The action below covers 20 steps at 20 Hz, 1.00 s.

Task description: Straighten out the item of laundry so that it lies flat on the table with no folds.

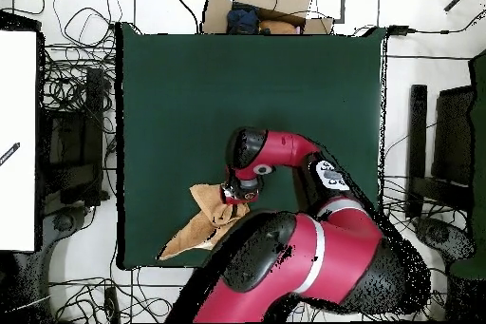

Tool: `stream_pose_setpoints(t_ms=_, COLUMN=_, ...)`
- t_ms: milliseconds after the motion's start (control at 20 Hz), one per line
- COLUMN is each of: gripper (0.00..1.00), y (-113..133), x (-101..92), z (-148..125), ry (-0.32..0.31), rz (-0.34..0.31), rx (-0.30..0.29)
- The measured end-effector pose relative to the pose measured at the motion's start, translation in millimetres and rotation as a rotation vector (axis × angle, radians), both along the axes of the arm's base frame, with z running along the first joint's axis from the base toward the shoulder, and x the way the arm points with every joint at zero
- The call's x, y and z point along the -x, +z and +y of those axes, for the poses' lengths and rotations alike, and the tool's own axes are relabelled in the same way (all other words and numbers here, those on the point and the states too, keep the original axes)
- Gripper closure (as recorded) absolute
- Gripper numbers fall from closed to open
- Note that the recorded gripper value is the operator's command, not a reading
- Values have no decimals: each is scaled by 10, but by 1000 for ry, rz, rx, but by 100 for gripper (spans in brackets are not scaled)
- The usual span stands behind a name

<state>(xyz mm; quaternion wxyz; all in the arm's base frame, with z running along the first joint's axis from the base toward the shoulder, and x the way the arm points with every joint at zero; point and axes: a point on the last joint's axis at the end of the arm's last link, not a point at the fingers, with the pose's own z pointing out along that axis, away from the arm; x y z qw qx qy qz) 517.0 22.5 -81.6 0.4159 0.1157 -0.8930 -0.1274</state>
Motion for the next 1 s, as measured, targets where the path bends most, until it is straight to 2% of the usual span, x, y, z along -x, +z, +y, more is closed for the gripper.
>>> stream_pose_setpoints(t_ms=400, gripper=100, y=-146, x=-138, z=1, ry=21, rz=123, rx=4)
stream_pose_setpoints(t_ms=1000, gripper=100, y=-275, x=-328, z=-17, ry=53, rz=221, rx=20)
